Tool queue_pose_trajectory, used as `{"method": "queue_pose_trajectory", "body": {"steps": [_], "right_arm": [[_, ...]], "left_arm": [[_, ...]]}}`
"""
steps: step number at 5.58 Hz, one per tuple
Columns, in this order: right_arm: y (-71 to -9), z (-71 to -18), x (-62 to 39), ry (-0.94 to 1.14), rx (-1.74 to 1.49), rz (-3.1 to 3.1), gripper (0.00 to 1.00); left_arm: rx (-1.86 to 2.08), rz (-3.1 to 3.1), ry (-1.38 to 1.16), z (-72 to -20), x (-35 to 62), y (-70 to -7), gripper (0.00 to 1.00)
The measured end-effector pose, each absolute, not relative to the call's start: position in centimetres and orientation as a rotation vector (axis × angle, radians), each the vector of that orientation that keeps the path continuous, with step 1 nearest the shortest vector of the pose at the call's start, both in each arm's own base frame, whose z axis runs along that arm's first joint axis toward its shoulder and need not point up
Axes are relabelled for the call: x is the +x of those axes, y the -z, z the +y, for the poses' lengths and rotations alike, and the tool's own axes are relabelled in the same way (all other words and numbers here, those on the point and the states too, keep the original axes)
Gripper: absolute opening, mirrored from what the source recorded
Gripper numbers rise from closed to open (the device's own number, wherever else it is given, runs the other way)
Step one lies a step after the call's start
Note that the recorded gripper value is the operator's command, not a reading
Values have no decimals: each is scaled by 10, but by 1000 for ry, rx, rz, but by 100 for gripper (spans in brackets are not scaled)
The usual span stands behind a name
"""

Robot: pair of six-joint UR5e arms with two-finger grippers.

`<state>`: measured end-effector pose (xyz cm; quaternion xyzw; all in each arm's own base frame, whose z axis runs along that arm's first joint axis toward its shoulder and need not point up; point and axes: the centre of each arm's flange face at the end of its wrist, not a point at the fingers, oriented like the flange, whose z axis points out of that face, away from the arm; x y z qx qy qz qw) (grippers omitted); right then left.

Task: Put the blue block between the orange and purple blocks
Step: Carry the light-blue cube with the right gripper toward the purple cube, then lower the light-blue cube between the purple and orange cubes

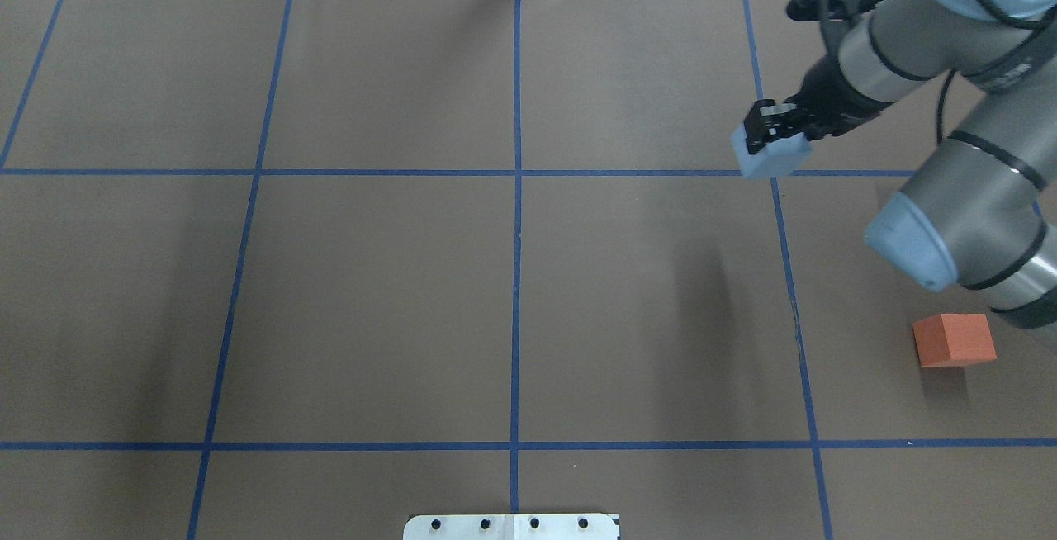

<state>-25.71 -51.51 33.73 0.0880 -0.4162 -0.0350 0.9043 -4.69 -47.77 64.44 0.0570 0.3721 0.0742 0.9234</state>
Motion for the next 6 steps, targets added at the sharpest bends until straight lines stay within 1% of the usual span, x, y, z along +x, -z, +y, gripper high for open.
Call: {"method": "queue_pose_trajectory", "body": {"steps": [2,3,4,6], "right_arm": [[-448,-471,-176,84,132,-796,2],[-486,-447,-158,59,125,-793,0],[-510,-429,-148,15,126,-801,0],[-536,-406,-154,-30,126,-792,0]], "left_arm": [[121,764,-156,-478,-46,-642,100],[125,765,-158,-480,-46,-640,100],[128,767,-160,-480,-45,-639,100],[128,799,-161,-480,-43,-637,100]]}}
